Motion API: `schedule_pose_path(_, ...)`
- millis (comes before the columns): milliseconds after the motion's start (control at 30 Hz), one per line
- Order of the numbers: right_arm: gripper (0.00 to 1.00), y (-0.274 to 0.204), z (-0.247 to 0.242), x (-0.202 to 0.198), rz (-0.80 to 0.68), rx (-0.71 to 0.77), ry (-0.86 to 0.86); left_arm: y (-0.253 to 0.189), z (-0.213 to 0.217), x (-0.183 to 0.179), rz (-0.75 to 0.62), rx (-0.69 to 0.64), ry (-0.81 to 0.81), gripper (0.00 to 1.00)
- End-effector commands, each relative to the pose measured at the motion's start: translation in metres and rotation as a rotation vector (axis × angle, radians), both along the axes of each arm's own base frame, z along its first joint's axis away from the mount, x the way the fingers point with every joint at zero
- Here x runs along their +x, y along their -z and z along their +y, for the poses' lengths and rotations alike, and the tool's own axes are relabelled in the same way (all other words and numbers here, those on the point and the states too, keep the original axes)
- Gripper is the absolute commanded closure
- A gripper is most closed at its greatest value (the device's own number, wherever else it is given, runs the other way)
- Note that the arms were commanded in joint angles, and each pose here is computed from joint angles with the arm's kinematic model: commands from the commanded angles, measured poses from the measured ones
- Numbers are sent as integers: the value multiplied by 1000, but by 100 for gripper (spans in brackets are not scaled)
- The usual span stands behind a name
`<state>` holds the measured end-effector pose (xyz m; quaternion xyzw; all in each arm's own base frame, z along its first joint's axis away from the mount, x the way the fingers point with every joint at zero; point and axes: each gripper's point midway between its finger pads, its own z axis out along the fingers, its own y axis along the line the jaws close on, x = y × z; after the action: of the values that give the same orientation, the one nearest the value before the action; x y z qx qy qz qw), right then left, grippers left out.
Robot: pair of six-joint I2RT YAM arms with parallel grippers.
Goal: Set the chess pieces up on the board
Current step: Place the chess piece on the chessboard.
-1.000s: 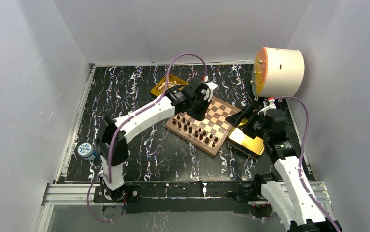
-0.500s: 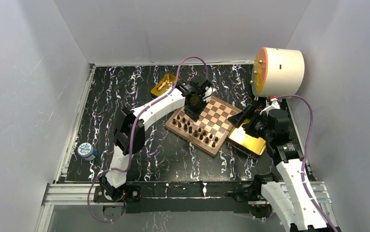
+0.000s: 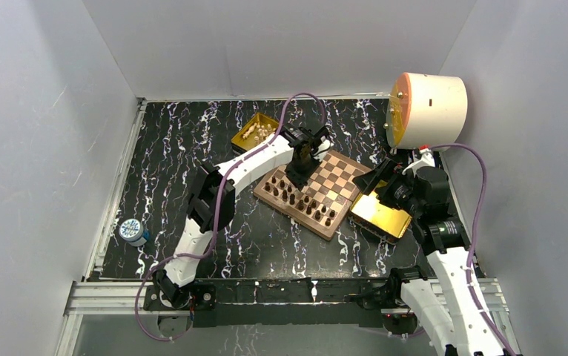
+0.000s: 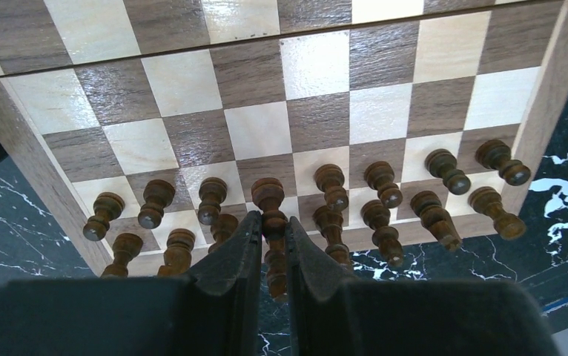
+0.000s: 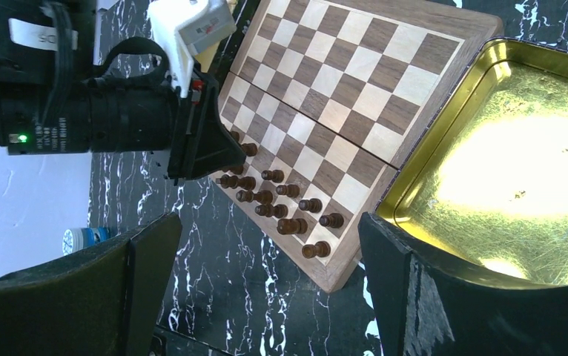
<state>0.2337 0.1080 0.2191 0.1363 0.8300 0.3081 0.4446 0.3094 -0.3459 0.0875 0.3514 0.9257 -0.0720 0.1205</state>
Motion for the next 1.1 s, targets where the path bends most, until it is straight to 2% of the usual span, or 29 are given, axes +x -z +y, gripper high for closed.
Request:
schedule_pose_path(0,1,-34,-1,2,-101,-1,-2,-8,5,0,-1,16,8,100)
schedule_pose_path(233,1,-39,-2,3,-114,-8,2,-2,11,2,-7,53,1,100)
schedule_pose_path(700,1,-35,-3,2,-109,-10,6,6,3,-6,46,23,14,100)
schedule_pose_path(1067,1,-35,-3,2,-109,-9,5,13,8,-9,62,47,10,100)
